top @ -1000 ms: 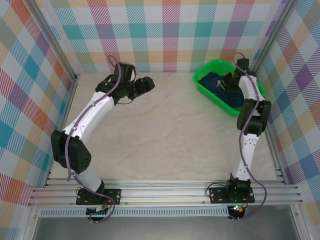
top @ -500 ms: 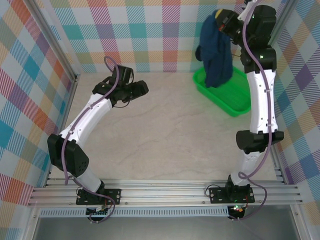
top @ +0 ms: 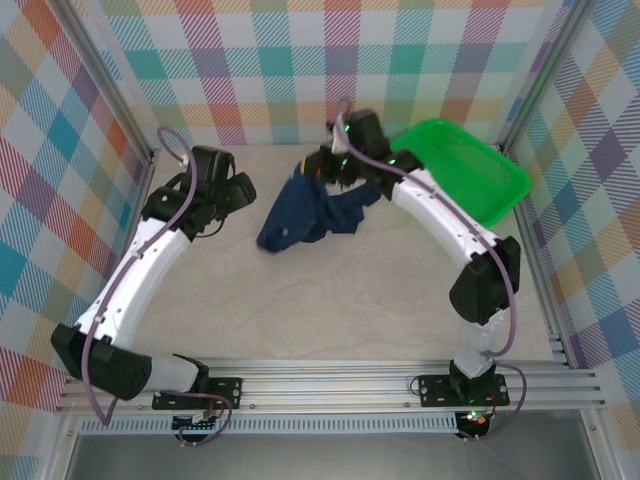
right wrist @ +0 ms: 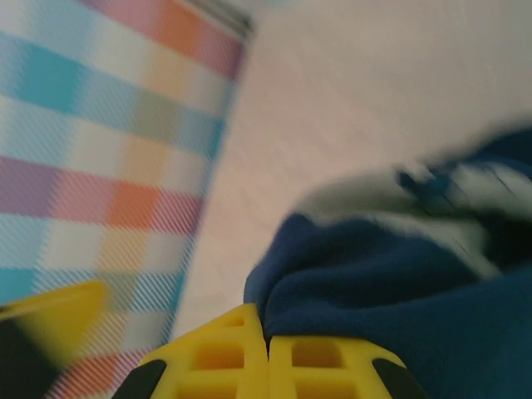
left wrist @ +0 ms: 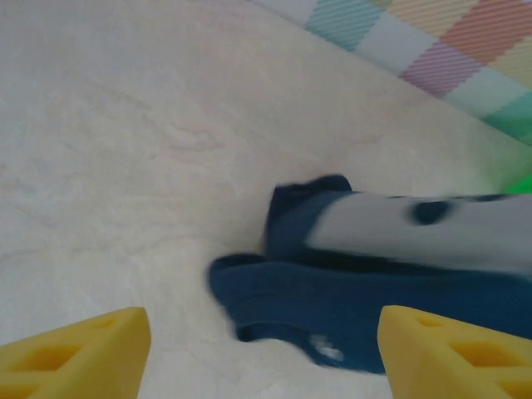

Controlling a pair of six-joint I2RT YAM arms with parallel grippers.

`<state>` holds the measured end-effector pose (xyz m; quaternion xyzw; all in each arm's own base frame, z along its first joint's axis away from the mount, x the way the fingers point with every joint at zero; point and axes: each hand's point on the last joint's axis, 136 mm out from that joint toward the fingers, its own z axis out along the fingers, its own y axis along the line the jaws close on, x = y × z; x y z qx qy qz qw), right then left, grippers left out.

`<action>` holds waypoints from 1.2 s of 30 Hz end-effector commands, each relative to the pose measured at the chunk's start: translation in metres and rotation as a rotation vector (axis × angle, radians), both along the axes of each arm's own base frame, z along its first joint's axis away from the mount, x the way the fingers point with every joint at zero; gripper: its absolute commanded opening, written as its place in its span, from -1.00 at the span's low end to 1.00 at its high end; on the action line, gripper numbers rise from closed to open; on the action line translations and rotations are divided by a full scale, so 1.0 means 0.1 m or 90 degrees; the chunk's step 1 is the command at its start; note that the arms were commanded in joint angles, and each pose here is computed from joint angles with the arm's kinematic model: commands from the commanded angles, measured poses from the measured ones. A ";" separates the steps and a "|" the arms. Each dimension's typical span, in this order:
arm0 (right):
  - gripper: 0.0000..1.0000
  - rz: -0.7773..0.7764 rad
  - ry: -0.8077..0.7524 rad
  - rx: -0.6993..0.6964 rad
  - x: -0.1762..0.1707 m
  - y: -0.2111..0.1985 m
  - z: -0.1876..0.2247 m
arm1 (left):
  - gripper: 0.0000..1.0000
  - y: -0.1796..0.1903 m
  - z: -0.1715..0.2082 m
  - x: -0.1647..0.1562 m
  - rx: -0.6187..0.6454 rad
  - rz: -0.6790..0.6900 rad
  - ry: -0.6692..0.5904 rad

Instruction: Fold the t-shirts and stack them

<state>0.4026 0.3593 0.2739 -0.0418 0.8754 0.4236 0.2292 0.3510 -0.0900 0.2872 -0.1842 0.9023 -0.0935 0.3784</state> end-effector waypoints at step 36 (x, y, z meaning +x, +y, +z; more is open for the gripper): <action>-0.32 -0.207 0.310 -0.181 0.69 -1.17 -2.32 | -0.75 -1.30 -1.97 0.57 0.400 -0.222 0.224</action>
